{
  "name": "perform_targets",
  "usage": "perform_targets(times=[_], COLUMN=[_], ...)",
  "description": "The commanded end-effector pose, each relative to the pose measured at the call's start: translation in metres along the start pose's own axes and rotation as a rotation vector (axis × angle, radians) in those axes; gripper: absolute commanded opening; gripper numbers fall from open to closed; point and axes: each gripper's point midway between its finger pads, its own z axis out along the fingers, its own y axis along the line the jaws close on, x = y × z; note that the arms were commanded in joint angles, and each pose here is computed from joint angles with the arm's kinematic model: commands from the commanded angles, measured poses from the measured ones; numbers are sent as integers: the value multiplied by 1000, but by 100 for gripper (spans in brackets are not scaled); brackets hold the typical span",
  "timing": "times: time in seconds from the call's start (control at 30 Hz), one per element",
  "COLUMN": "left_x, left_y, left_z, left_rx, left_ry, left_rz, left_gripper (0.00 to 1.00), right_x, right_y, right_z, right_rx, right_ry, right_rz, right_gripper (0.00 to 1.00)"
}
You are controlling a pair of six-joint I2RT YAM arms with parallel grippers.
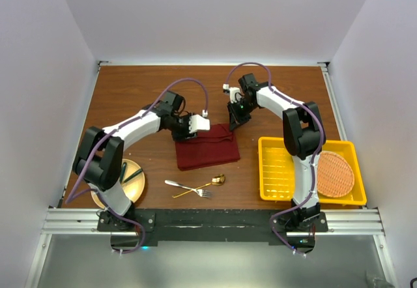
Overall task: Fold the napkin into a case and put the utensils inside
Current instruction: Fold the lower triangle-folded napkin at the center of the board.
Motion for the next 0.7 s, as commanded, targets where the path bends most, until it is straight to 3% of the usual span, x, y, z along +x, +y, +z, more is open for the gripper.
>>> perform_targets(times=[0.0, 0.43, 0.67], left_x=[4, 17, 18], left_y=[-3, -10, -12], left_z=[5, 19, 25], left_rx=[9, 42, 50], left_ry=[41, 102, 107], left_rz=[175, 308, 341], left_gripper=[49, 56, 50], right_x=[-15, -13, -12], right_y=[1, 0, 0], right_z=[-9, -8, -7], right_rx=[14, 14, 14], right_ry=[-35, -29, -27], right_rz=[-32, -26, -20], right_gripper=[0, 0, 0])
